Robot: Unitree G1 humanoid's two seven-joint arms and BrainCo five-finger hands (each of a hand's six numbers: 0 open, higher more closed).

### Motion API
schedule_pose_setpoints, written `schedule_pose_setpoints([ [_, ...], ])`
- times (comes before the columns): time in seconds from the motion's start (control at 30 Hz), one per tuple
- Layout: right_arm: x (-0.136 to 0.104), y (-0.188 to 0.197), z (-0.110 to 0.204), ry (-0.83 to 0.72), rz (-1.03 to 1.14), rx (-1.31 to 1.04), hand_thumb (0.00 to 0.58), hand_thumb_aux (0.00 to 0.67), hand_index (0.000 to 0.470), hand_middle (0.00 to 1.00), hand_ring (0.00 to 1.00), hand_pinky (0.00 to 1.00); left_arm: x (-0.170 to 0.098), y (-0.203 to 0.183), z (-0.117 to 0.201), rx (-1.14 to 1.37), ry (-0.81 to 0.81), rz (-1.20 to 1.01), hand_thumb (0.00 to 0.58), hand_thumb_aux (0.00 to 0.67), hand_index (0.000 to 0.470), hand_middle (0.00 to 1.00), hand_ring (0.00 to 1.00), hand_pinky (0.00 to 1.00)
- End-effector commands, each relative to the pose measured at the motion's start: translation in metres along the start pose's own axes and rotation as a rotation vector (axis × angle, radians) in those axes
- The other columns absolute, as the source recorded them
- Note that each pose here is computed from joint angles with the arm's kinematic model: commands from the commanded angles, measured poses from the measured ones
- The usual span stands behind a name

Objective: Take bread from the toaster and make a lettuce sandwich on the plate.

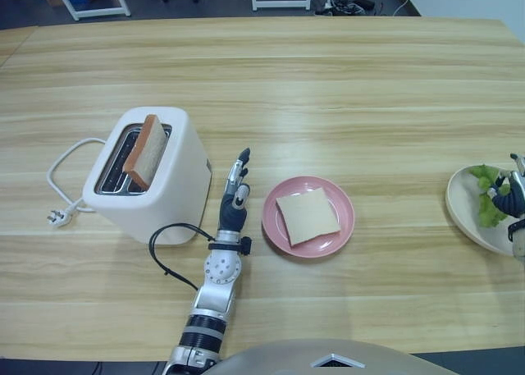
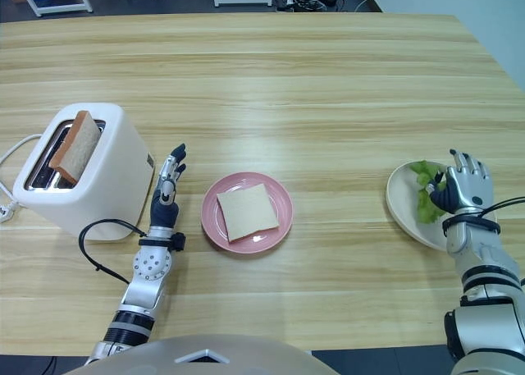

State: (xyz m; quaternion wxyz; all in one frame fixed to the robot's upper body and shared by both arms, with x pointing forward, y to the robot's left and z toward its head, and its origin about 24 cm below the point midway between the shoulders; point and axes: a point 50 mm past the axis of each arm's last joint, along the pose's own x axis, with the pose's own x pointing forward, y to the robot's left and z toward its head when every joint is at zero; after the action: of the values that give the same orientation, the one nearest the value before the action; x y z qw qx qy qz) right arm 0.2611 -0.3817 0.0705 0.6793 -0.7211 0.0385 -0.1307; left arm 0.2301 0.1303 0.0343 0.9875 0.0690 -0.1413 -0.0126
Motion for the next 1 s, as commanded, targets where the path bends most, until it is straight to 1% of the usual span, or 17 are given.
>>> schedule_pose_setpoints([
  [0.03,0.004,-0.033,0.021,-0.111,-0.129,0.028,0.580,0.670,0.470,0.00,0.00,0.00,-0.003,-0.002,-0.004,0.005,0.019,0.002,0.000,0.000,0.000,0.00,0.00,0.00],
  [0.17,0.001,-0.069,0.077,-0.297,-0.241,0.122,0.580,0.670,0.470,0.00,0.00,0.00,-0.003,-0.002,-0.005,0.003,0.026,0.004,0.000,0.000,0.000,0.00,0.00,0.00],
  [0.27,-0.006,-0.075,0.118,-0.433,-0.233,0.199,0.580,0.670,0.470,0.00,0.00,0.00,-0.002,-0.004,-0.006,0.000,0.029,-0.002,0.000,0.000,0.000,0.00,0.00,0.00],
  [0.37,-0.019,-0.064,0.165,-0.584,-0.164,0.278,0.580,0.670,0.470,0.00,0.00,0.00,-0.002,-0.005,-0.007,-0.001,0.030,-0.011,0.000,0.000,0.000,0.00,0.00,0.00],
  [0.53,-0.046,-0.031,0.224,-0.764,-0.002,0.340,0.580,0.670,0.470,0.00,0.00,0.00,-0.002,-0.005,-0.008,-0.001,0.033,-0.018,0.000,0.000,0.000,0.00,0.00,0.00],
  [0.6,-0.053,-0.015,0.235,-0.796,0.071,0.339,0.580,0.670,0.470,0.00,0.00,0.00,-0.002,-0.005,-0.008,0.000,0.035,-0.021,0.000,0.000,0.000,0.00,0.00,0.00],
  [0.73,-0.061,0.000,0.241,-0.822,0.143,0.324,0.580,0.670,0.470,0.00,0.00,0.00,-0.003,-0.005,-0.008,0.003,0.038,-0.023,0.000,0.000,0.000,0.00,0.00,0.00],
  [1.0,-0.072,-0.002,0.262,-0.886,0.151,0.368,0.580,0.670,0.470,0.00,0.00,0.00,-0.004,-0.009,-0.011,0.003,0.050,-0.036,0.000,0.000,0.000,0.00,0.00,0.00],
])
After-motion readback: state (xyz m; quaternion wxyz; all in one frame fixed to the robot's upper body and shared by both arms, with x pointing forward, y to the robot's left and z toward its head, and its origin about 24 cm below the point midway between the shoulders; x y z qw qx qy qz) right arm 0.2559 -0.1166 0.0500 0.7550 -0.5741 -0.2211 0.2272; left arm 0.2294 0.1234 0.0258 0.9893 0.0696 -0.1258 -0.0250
